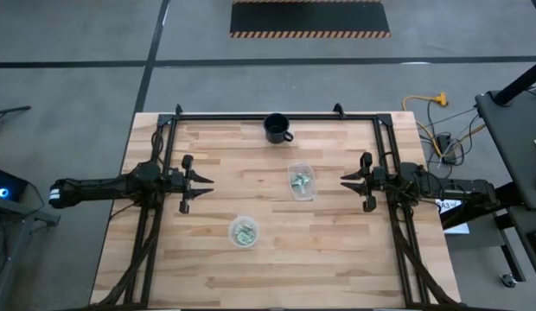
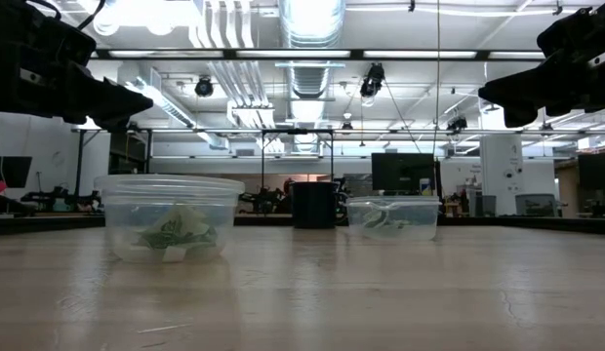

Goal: Pick and place items into bin
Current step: Return to Home Position

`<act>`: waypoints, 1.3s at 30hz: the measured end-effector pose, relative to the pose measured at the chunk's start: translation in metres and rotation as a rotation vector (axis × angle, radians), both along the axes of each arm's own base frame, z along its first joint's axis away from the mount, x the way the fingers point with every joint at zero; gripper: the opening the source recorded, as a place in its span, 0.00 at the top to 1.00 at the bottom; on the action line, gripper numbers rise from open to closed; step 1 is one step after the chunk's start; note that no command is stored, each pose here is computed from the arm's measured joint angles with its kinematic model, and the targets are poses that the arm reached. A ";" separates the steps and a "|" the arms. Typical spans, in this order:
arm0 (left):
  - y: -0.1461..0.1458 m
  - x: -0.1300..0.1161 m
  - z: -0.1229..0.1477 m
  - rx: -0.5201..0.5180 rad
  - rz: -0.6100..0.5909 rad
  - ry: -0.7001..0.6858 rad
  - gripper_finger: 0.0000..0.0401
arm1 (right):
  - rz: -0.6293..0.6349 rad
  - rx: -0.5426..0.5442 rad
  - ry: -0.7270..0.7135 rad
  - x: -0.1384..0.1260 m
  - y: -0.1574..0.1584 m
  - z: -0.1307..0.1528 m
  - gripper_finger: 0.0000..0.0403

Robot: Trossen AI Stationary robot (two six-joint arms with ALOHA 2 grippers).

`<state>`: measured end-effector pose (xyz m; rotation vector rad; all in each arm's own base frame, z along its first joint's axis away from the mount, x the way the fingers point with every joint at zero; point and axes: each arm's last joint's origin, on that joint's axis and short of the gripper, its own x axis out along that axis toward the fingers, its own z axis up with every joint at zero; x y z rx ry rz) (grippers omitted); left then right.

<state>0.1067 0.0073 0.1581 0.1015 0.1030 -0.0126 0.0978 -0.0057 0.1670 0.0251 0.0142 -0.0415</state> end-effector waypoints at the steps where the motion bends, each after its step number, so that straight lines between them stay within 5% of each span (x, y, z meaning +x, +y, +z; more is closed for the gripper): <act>1: 0.000 0.000 0.000 0.000 0.000 0.000 0.77 | 0.000 0.001 0.000 0.000 0.000 0.000 0.82; 39: 0.000 0.000 0.000 0.000 0.000 0.004 0.77 | -0.035 -0.001 -0.025 -0.002 -0.004 0.002 0.82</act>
